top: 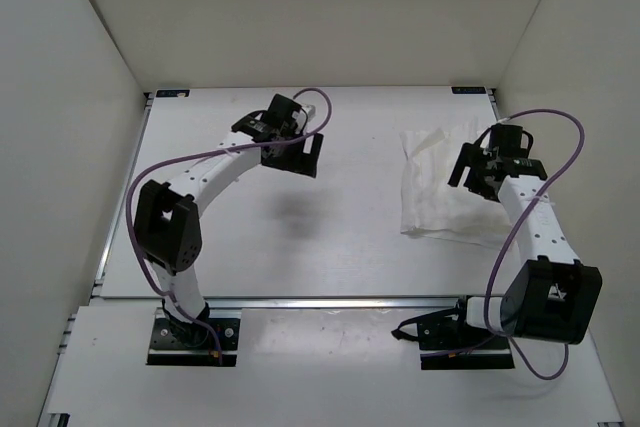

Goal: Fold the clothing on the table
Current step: Move the skirt to the center of the board

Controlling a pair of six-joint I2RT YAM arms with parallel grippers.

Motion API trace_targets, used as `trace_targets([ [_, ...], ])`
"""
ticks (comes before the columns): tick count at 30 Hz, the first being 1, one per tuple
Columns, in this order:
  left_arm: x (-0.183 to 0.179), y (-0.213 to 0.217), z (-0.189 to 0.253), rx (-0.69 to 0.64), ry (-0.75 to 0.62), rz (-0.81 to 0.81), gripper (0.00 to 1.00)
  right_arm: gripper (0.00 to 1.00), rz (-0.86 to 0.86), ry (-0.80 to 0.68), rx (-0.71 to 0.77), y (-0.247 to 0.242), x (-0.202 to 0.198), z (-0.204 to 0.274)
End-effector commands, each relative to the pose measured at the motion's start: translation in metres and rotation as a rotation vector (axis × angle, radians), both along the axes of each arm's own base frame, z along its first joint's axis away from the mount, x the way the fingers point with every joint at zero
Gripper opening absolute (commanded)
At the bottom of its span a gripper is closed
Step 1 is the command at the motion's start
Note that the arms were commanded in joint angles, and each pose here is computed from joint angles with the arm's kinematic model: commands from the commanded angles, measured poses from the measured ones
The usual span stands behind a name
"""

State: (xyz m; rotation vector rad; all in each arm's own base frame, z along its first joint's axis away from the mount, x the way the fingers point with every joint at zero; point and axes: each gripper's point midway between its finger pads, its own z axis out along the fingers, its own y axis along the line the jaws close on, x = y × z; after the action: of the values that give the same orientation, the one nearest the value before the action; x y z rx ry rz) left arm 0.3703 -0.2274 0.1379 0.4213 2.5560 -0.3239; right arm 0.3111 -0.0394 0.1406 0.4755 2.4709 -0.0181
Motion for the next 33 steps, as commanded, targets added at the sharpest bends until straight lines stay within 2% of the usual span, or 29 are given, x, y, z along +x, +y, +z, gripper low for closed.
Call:
trace_targets([
  [1, -0.025, -0.076, 0.017, -0.175, -0.009, -0.156, 0.99, 0.80, -0.051, -0.065, -0.016, -0.009, -0.004, 0.010],
  [5, -0.037, -0.132, 0.027, -0.369, -0.009, -0.243, 0.98, 0.80, -0.099, -0.104, -0.048, -0.021, -0.011, 0.016],
  [7, -0.038, -0.157, 0.024, -0.468, 0.037, -0.211, 0.98, 0.81, -0.106, -0.114, -0.078, -0.025, -0.016, 0.018],
  [8, -0.034, -0.165, 0.028, -0.505, 0.015, -0.207, 0.99, 0.81, -0.112, -0.120, -0.094, -0.029, -0.017, 0.022],
  [9, -0.035, -0.170, 0.014, -0.517, 0.051, -0.175, 0.99, 0.82, -0.114, -0.112, -0.106, -0.031, -0.018, 0.019],
  [10, -0.027, -0.183, 0.019, -0.579, 0.023, -0.164, 0.99, 0.84, -0.114, -0.117, -0.117, -0.031, -0.020, 0.019],
  [13, -0.025, -0.202, 0.007, -0.644, 0.077, -0.108, 0.99, 0.84, -0.121, -0.117, -0.123, -0.030, -0.028, 0.016],
  [17, -0.044, -0.248, 0.007, -0.734, 0.136, -0.168, 0.99, 0.85, -0.131, -0.133, -0.107, -0.029, -0.034, 0.009],
  [23, -0.088, -0.308, -0.010, -0.673, 0.186, -0.253, 0.98, 0.85, -0.126, -0.140, -0.085, -0.022, -0.037, 0.004],
  [28, -0.091, -0.313, -0.024, -0.631, 0.196, -0.192, 0.99, 0.86, -0.133, -0.139, -0.108, -0.024, -0.039, 0.006],
  [33, -0.079, -0.299, -0.051, -0.495, 0.143, -0.114, 0.99, 0.86, -0.120, -0.132, -0.112, -0.022, -0.038, 0.005],
])
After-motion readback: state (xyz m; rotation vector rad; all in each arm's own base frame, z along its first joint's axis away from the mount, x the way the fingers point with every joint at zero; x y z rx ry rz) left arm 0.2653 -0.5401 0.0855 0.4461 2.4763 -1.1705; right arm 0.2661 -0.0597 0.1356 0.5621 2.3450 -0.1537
